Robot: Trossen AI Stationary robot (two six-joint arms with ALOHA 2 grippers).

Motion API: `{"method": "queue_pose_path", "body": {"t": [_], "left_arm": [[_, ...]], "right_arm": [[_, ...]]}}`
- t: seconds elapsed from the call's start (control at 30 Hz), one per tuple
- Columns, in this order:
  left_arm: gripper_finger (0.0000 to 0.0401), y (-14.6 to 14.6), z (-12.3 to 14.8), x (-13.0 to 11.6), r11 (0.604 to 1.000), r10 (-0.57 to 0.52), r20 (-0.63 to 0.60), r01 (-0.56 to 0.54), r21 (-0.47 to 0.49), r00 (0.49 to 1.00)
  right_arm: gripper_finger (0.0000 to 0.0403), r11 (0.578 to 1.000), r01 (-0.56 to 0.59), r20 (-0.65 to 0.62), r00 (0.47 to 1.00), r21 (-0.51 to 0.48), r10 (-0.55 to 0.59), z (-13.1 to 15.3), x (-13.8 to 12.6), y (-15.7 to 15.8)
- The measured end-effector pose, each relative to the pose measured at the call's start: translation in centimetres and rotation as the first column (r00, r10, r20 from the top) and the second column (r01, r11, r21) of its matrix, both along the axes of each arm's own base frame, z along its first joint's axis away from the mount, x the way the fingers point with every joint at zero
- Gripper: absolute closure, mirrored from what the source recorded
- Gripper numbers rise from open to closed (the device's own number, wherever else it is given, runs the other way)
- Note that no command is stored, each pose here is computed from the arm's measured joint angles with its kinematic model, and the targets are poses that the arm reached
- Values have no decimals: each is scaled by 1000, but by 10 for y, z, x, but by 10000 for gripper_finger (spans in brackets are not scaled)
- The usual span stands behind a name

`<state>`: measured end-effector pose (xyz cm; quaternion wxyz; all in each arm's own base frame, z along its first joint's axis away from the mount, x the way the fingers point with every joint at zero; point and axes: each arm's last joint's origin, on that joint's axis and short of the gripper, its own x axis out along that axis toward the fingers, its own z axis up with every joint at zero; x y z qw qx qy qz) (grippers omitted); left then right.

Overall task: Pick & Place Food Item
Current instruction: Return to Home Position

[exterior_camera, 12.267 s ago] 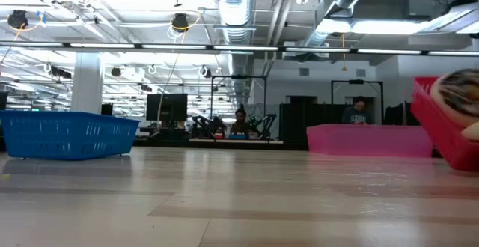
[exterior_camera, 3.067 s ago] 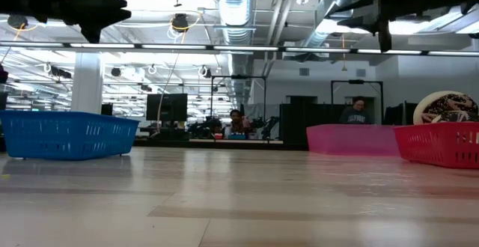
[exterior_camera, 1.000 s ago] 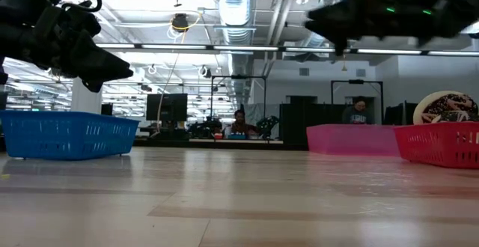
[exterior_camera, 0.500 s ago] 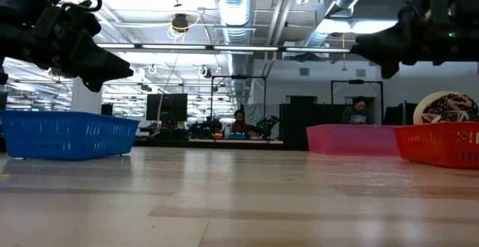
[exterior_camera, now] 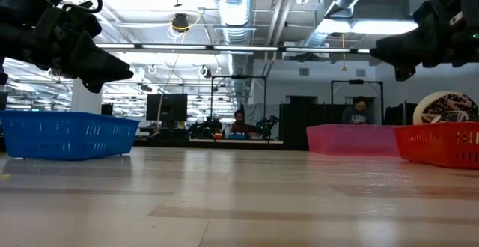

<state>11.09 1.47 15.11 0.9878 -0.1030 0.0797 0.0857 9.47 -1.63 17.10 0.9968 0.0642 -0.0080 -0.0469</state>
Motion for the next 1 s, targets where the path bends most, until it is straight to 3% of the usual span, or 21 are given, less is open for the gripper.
{"method": "queue_pose_path", "body": {"t": [0.2, 0.27, 0.37, 0.57, 0.73, 1.0], "left_arm": [[290, 0, -1, 1, 1000, 4, -13, -4, -1, 1000], [290, 0, -1, 1, 1000, 4, -15, -4, -1, 1000], [290, 0, -2, 1, 1000, 4, -20, -4, -2, 1000], [290, 0, -2, 1, 1000, 4, -22, -4, -2, 1000], [290, 0, -2, 1, 1000, 4, -22, -4, -2, 1000], [290, 0, -2, 1, 1000, 4, -22, -4, -2, 1000]], "right_arm": [[283, 999, -37, 17, 999, 23, 36, 1, 0, 2], [283, 1000, 3, -6, 1000, 31, -3, -1, 0, 1], [283, 991, 72, -35, 997, 115, -69, -4, 2, -1], [283, 971, 77, -35, 997, 228, -71, -5, 2, -1], [283, 930, 75, -20, 997, 360, -72, -5, 2, -1], [283, 925, 73, -19, 997, 372, -71, -5, 2, -1]]}}
